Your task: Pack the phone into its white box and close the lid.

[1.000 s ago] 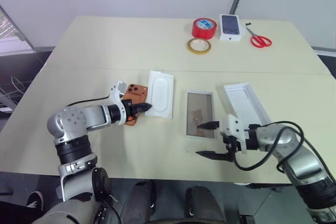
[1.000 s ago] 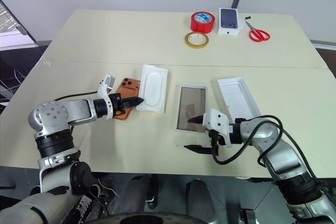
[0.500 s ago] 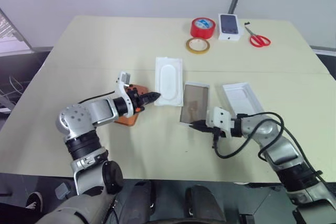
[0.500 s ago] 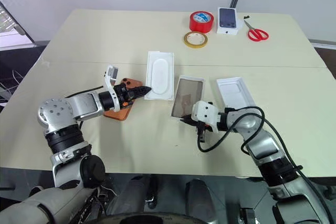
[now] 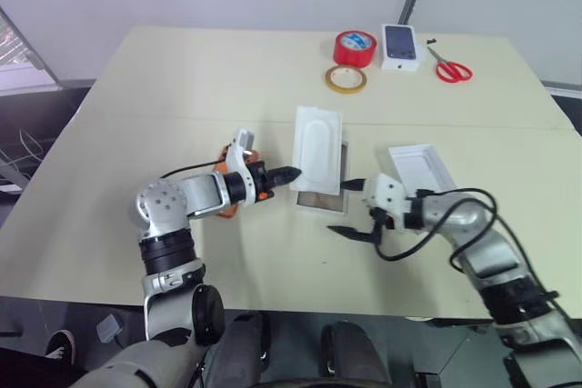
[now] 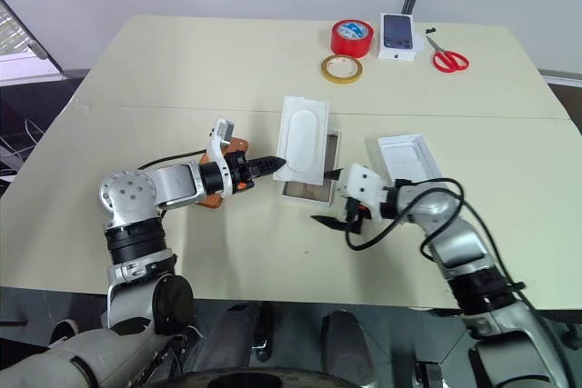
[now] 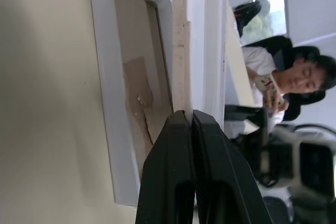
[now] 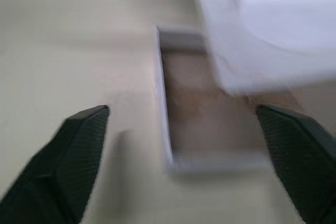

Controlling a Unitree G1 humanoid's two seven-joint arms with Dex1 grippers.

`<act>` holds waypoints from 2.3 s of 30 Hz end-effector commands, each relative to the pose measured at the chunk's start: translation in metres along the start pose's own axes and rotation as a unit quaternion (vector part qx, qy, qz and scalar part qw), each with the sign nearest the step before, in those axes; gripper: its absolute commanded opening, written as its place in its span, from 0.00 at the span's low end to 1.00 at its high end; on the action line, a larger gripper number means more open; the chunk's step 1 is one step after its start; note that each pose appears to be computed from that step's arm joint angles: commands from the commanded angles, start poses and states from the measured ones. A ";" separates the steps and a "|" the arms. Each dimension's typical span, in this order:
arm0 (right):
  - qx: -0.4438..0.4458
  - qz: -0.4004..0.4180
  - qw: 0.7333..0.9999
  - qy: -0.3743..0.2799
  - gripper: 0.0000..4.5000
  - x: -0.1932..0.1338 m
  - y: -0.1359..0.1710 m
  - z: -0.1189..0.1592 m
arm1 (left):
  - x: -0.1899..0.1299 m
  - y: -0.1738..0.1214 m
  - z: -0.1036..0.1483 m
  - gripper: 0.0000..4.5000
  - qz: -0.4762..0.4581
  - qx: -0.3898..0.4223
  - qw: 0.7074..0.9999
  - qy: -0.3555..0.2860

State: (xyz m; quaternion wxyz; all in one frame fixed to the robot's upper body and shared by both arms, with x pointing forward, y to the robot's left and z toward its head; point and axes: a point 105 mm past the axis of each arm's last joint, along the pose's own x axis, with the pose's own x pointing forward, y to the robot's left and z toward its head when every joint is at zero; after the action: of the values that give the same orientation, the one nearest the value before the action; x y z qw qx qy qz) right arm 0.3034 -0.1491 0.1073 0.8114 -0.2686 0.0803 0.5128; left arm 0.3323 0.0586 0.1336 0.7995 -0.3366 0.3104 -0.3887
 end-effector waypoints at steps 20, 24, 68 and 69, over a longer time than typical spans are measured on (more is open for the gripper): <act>0.021 -0.121 0.990 -0.064 1.00 -0.028 -0.044 0.015 | 0.007 0.000 0.004 0.98 0.014 0.067 0.998 0.012; 0.046 -0.122 0.981 -0.140 1.00 -0.016 -0.050 0.049 | 0.002 -0.012 0.026 0.98 -0.001 0.110 0.993 -0.045; -0.066 0.021 0.995 0.066 0.01 0.061 -0.004 0.010 | -0.069 0.033 0.057 0.99 0.094 0.340 0.924 -0.148; -0.074 0.022 0.995 0.057 0.01 0.059 -0.004 0.013 | -0.069 0.033 0.057 0.99 0.094 0.339 0.924 -0.149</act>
State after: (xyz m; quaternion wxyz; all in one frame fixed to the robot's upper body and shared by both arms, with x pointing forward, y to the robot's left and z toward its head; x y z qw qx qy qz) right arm 0.3374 -0.0900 0.0984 0.7775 -0.3551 0.0885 0.5114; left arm 0.3528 0.1481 0.1446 0.9337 -0.0842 0.0924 -0.3355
